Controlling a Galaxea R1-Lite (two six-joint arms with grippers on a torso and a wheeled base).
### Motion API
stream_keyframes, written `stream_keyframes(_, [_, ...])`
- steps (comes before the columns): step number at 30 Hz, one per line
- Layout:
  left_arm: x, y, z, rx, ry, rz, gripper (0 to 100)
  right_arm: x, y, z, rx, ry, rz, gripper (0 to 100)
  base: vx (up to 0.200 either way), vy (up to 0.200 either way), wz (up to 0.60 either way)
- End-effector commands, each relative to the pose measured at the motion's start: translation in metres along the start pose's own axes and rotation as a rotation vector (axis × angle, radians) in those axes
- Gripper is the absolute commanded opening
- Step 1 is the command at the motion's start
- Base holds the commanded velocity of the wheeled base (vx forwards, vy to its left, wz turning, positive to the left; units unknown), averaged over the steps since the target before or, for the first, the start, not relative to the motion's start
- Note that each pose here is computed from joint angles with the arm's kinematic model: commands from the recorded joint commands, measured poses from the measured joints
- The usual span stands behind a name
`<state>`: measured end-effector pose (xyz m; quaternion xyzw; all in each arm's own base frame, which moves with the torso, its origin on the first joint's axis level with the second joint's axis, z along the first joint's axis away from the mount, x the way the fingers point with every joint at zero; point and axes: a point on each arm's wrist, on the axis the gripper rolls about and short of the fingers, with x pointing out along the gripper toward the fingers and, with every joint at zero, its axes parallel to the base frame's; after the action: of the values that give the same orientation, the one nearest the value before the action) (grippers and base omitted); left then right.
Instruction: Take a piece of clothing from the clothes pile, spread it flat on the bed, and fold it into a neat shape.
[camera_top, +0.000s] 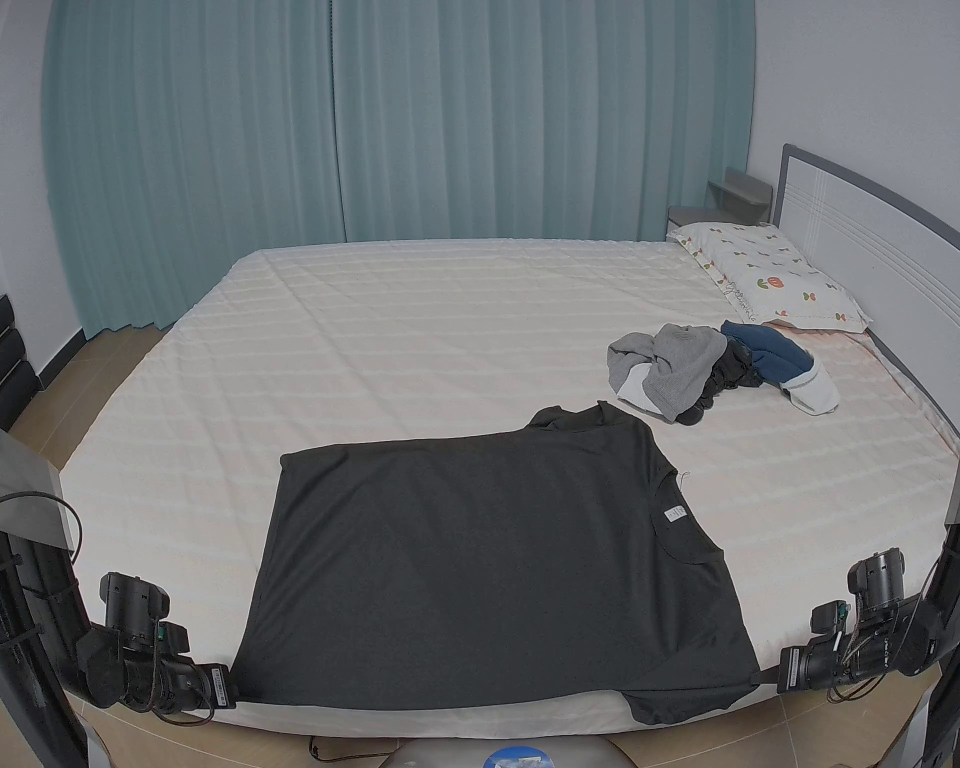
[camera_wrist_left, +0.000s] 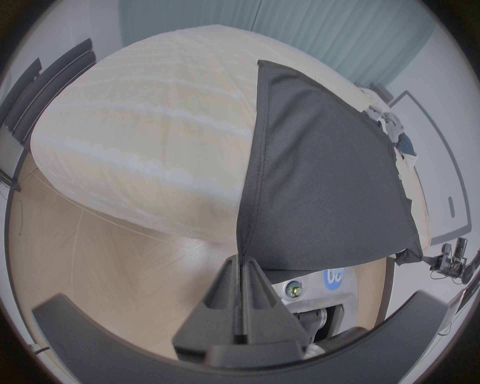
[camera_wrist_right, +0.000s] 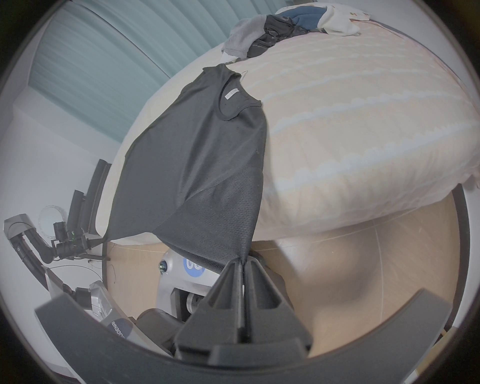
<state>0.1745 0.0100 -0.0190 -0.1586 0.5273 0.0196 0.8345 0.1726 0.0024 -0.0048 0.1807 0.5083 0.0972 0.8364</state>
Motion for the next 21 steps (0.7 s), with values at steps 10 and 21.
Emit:
stream_keyframes(10, [-0.021, 0.000, -0.015, 0.090, 0.085, 0.038, 0, -0.020, 0.004, -0.010, -0.040, 0.021, -0.060, 0, 0.000, 0.000, 0.00])
stream_keyframes(21, [-0.033, 0.001, -0.026, 0.161, 0.164, 0.064, 0, -0.036, 0.007, -0.022, -0.081, 0.074, -0.103, 0, 0.000, 0.000, 0.00])
